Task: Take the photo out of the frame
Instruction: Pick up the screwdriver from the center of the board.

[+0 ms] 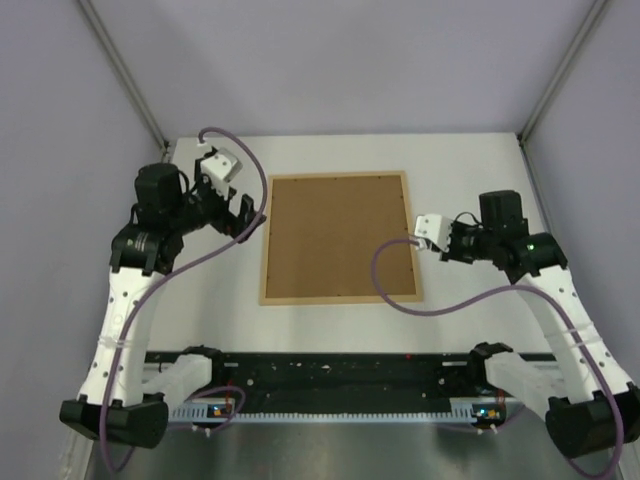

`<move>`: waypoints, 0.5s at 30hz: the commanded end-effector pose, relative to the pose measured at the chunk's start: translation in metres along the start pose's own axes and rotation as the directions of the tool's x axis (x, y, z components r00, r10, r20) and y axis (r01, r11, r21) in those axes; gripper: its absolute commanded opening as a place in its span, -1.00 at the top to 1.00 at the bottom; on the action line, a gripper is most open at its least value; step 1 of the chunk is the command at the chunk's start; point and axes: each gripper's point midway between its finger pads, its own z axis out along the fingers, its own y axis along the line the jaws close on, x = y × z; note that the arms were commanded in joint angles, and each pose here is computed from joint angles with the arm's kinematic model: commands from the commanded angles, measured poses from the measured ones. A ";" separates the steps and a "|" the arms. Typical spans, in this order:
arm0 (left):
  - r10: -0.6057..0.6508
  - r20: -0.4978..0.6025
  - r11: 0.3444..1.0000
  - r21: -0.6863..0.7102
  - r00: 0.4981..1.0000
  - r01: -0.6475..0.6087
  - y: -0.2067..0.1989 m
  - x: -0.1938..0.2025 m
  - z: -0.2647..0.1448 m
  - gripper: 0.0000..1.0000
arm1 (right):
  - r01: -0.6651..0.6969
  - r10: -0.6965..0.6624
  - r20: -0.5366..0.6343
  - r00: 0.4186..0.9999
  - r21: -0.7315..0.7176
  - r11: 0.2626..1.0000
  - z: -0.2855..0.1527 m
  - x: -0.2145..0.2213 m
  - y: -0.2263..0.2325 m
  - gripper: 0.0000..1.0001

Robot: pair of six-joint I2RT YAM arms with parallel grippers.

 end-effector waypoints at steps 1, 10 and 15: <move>0.002 0.055 0.986 0.165 0.998 -0.011 -0.033 -0.042 0.013 -0.97 | 0.025 -0.019 0.176 0.984 -0.034 0.999 -0.009 -0.059 0.018 1.00; 0.075 -0.062 0.914 0.403 0.995 -0.044 -0.113 -0.065 0.080 -0.97 | 0.091 -0.098 0.146 0.984 0.052 0.995 0.024 -0.070 0.014 1.00; 0.020 -0.152 0.859 0.508 0.988 0.061 -0.145 -0.066 0.121 -0.97 | 0.159 -0.198 0.147 0.969 0.237 0.958 0.031 -0.068 0.001 1.00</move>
